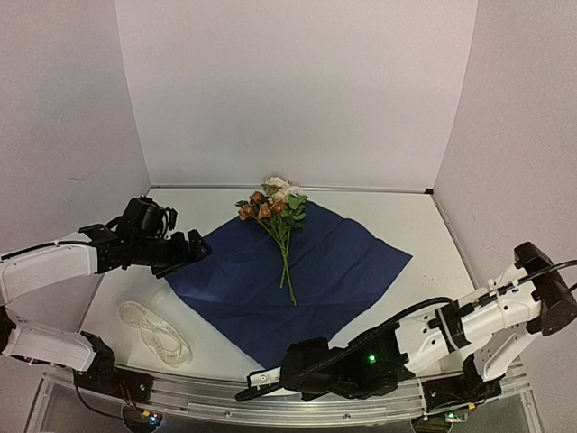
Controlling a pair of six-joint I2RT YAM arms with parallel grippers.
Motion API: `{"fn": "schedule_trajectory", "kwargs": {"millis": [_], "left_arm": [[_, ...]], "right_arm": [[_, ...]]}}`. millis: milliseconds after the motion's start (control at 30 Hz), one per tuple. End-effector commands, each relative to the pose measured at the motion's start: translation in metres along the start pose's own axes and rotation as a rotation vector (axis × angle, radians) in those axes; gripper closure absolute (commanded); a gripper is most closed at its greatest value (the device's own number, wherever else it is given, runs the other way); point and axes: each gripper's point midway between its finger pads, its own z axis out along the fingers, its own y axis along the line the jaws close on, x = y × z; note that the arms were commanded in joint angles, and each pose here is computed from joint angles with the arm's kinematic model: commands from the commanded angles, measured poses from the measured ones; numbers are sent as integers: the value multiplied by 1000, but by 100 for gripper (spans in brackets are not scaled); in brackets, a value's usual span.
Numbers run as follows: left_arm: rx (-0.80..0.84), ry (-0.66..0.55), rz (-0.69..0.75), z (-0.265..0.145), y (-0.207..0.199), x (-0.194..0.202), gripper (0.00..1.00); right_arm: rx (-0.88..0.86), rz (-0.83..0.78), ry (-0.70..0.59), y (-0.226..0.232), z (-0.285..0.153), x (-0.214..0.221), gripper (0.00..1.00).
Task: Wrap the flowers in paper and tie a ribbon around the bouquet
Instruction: Pick up the bottom corner of the flattened wrapping paper from the center of the board, then fold the bottom corner of the flattened wrapping paper at the center of the board.
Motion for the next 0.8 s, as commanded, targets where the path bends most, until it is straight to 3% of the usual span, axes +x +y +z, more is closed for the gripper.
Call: {"fn": "schedule_trajectory", "kwargs": {"millis": [0,267,433,767], "left_arm": [[9,-75,20,-20,-11,-22,0],[19,-114,53,-37,-21,-36,0],[25,-114,84,-38,-28,-40,2],[148,-71,153,-36,-56,-39,17]], "right_arm": [[-173,124,6,6,-44,-3,100],[-203,264,70,-24,-43,6,100],[-188,339,121,-65,-15,24,100],[-178,544,196,-154,67,66,100]]}}
